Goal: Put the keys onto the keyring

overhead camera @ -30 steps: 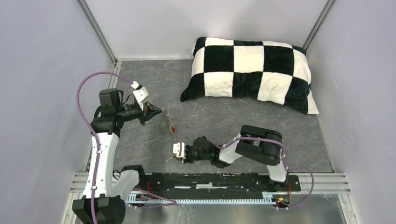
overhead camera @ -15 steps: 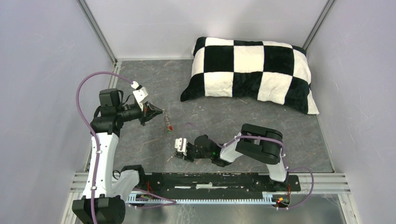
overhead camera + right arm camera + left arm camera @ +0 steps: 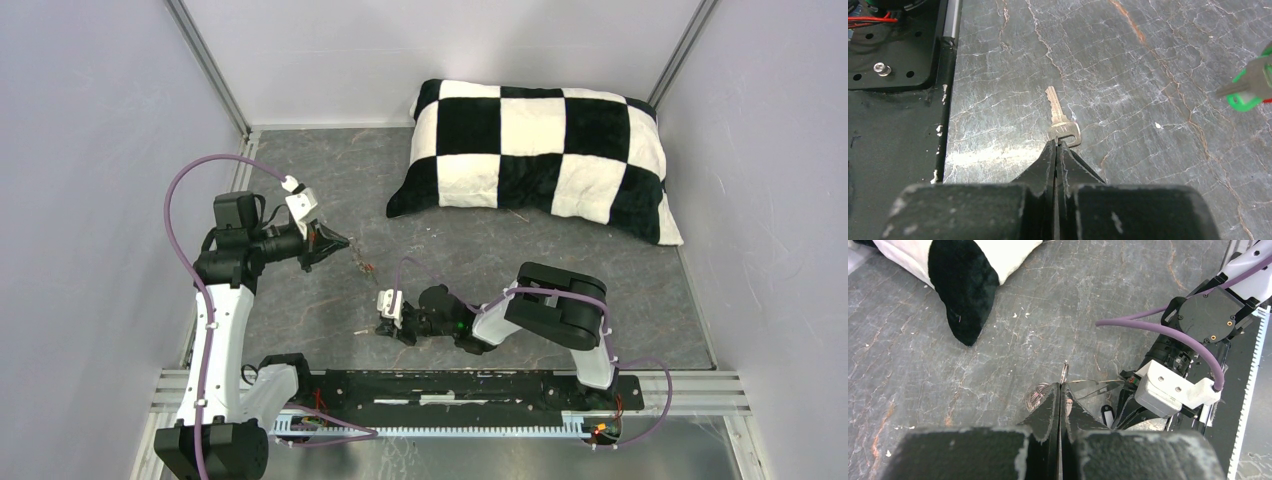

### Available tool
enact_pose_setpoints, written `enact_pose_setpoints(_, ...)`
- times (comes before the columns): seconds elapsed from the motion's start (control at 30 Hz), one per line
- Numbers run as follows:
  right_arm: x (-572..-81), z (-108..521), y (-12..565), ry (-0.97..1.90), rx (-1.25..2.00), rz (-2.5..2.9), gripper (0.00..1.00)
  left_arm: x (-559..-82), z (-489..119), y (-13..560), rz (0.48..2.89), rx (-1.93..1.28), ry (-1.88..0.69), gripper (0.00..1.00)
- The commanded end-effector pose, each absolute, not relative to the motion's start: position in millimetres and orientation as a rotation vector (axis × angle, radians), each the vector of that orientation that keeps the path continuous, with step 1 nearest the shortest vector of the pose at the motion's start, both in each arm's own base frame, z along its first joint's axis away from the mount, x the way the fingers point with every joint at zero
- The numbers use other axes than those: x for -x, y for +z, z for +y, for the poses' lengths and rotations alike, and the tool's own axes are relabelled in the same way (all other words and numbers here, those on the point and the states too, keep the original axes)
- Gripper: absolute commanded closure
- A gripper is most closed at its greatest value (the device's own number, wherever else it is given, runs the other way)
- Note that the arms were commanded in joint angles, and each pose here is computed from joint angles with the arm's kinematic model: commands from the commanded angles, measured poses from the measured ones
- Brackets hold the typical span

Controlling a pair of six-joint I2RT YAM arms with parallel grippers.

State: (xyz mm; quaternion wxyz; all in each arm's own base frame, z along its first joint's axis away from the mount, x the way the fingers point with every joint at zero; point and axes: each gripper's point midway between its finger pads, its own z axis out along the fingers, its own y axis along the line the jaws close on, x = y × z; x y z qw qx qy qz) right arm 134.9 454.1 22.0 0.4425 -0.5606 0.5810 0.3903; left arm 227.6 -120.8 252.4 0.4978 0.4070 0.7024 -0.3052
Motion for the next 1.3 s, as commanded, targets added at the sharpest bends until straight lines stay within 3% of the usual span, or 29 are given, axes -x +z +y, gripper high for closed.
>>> enact_pose_setpoints(0.0, -135.2, 462.0, 46.7, 1.026, 1.343, 1.387, 1.00, -221.5, -127.2, 273.8, 1.597, -1.045, -0.736, 0.98)
enact_pose_setpoints(0.4, -131.5, 421.2, 105.3, 0.965, 1.287, 1.321, 1.00, -208.2, -131.5, 265.7, 1.592, -1.095, -0.775, 0.98)
enact_pose_setpoints(0.8, -114.7, 329.6, 160.8, 0.783, 1.348, 1.305, 1.00, -133.7, -155.0, 270.4, 1.469, -1.223, -1.026, 0.98)
enact_pose_setpoints(1.03, -125.9, 337.6, 222.5, 0.700, 1.360, 1.204, 0.99, -97.3, -173.0, 286.7, 1.349, -1.301, -1.151, 0.98)
enact_pose_setpoints(1.27, -131.9, 359.1, 274.8, 0.691, 1.315, 1.096, 0.99, -95.7, -179.2, 292.1, 1.283, -1.334, -1.168, 0.98)
